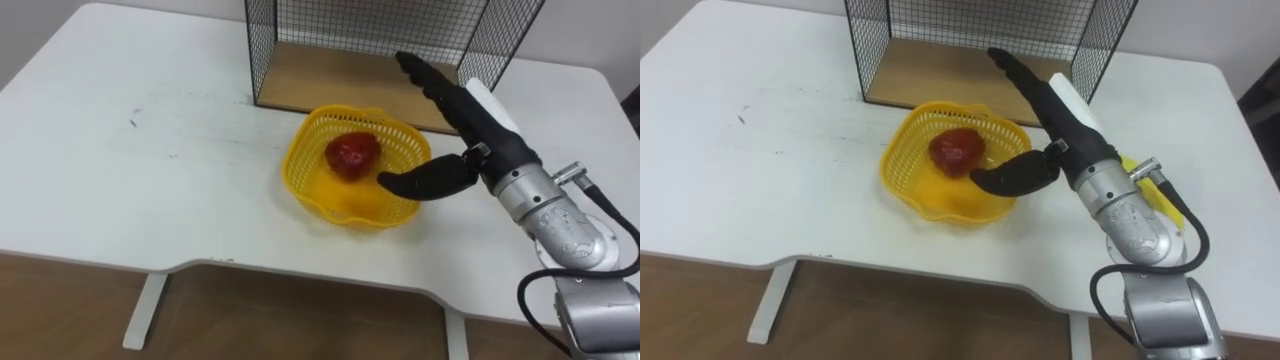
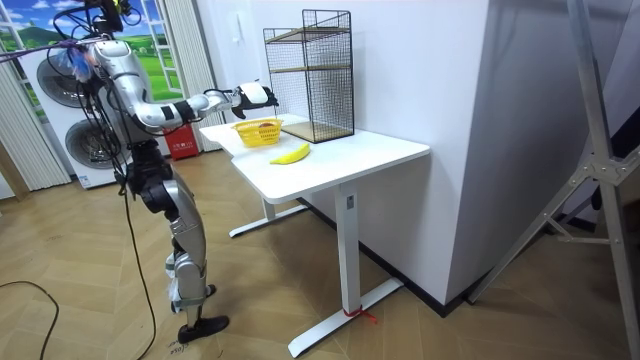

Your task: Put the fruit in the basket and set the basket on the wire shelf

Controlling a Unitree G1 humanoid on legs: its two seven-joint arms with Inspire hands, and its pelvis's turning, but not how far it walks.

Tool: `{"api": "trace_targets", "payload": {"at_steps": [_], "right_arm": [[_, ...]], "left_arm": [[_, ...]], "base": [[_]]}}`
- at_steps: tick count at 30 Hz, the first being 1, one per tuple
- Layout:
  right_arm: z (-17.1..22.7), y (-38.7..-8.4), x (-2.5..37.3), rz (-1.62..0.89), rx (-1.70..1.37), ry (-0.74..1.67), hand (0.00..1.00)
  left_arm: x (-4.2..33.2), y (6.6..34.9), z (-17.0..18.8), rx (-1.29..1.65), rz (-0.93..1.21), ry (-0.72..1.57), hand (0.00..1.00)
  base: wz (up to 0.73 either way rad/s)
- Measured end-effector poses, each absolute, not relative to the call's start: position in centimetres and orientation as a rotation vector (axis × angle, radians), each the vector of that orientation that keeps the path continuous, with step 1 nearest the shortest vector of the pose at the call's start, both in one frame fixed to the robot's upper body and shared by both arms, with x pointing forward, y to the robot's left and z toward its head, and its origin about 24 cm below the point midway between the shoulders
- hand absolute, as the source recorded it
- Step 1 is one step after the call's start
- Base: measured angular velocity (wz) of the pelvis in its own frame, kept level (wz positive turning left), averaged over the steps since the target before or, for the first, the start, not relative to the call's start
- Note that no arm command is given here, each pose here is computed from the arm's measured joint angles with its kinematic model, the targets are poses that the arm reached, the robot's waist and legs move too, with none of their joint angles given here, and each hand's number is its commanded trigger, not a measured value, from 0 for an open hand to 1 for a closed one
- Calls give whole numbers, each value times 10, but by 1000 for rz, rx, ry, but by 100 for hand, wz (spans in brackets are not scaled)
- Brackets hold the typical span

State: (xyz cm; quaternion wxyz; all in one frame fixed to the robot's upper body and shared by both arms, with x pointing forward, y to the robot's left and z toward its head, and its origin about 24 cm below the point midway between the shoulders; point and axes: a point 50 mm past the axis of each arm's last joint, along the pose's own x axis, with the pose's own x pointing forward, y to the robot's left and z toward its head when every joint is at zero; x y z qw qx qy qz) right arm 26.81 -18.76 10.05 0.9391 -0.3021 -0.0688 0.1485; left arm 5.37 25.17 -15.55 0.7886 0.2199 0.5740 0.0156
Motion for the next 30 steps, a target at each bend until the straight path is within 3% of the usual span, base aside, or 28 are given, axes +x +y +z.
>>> {"api": "trace_targets", "payload": {"at_steps": [16,30], "right_arm": [[125,-220,266,64,-587,-243,0],[85,-255,258,-95,-547,-70,0]], "left_arm": [[29,255,-157,456,63,1293,0],[24,259,-156,477,110,1296,0]], "base": [[0],[-1]]}}
